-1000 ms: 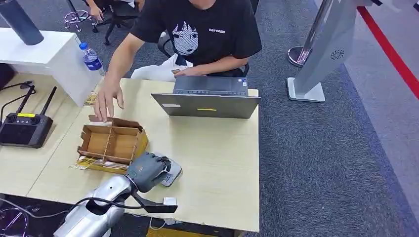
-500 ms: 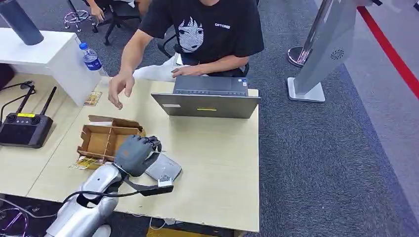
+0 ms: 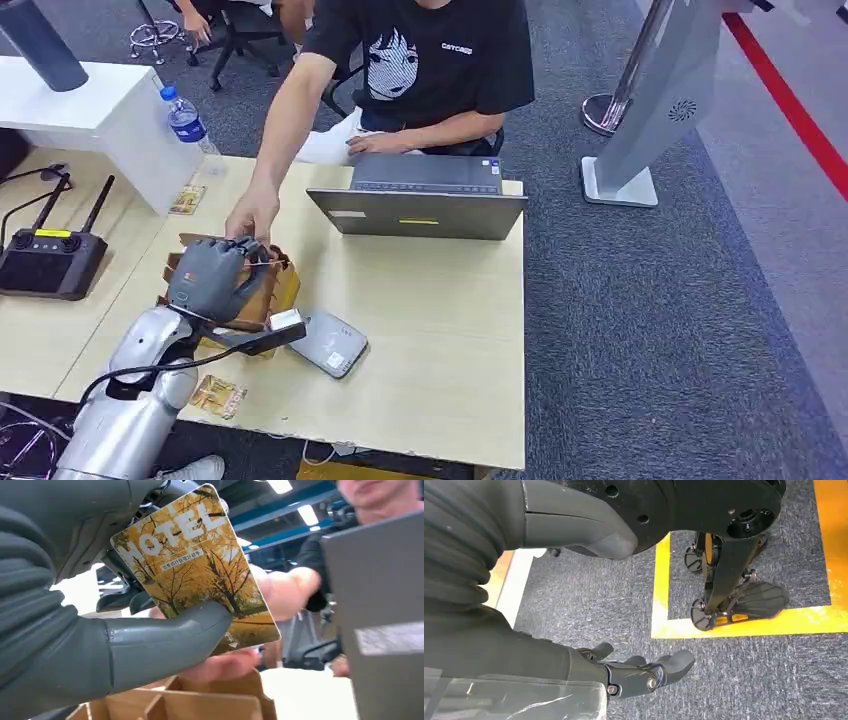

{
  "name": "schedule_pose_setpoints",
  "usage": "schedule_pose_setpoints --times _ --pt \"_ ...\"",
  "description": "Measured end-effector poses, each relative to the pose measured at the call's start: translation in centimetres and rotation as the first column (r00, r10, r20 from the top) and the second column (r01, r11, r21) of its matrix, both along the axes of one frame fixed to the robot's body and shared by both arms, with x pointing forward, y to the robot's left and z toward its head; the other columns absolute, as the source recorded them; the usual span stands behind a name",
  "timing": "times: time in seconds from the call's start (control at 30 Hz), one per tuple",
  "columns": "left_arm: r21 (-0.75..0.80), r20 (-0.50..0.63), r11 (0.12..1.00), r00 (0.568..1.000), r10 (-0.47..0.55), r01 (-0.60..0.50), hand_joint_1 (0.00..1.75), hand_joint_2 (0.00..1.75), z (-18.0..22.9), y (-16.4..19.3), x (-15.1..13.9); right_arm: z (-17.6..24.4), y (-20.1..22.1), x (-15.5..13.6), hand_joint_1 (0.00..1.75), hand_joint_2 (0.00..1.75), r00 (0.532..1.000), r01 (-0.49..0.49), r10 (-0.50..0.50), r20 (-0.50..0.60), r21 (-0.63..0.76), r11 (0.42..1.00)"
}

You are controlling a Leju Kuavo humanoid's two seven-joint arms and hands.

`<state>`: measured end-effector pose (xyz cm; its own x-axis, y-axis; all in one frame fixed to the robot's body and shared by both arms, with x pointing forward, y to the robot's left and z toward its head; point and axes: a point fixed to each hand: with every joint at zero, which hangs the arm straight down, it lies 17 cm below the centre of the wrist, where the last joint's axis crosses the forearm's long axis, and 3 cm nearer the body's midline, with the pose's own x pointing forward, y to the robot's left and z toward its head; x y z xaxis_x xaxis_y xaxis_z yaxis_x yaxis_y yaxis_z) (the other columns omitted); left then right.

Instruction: Pass the card to the sensor for recognition and then transmit it.

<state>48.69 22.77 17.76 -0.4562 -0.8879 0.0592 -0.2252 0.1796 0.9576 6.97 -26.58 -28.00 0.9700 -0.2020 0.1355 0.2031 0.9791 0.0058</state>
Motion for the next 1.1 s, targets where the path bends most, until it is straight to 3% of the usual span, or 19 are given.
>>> schedule_pose_setpoints --times 0.4,0.43,0.63,1.1 --pt "-0.019 0.029 1.0 0.999 0.024 -0.023 1.75 1.75 1.1 0.8 0.3 0.0 0.1 0.0 0.0 1.75 1.0 0.002 -0.002 0.0 0.002 1.0" --pt "-0.029 0.049 0.999 0.998 0.028 -0.026 0.0 1.75 1.9 0.9 0.3 0.0 0.1 0.0 0.0 1.75 1.0 -0.003 0.003 -0.001 0.002 1.0" --pt "-0.088 0.112 0.995 0.993 -0.046 0.056 0.0 1.75 3.8 -1.3 -1.9 0.0 0.5 -0.1 0.0 1.75 1.0 0.005 -0.005 -0.003 0.008 1.0" --pt "-0.032 -0.065 0.982 0.98 -0.188 0.187 0.0 1.75 -0.7 -2.9 -4.2 0.0 0.1 0.0 0.0 1.75 0.999 0.036 -0.036 0.0 0.003 0.999"
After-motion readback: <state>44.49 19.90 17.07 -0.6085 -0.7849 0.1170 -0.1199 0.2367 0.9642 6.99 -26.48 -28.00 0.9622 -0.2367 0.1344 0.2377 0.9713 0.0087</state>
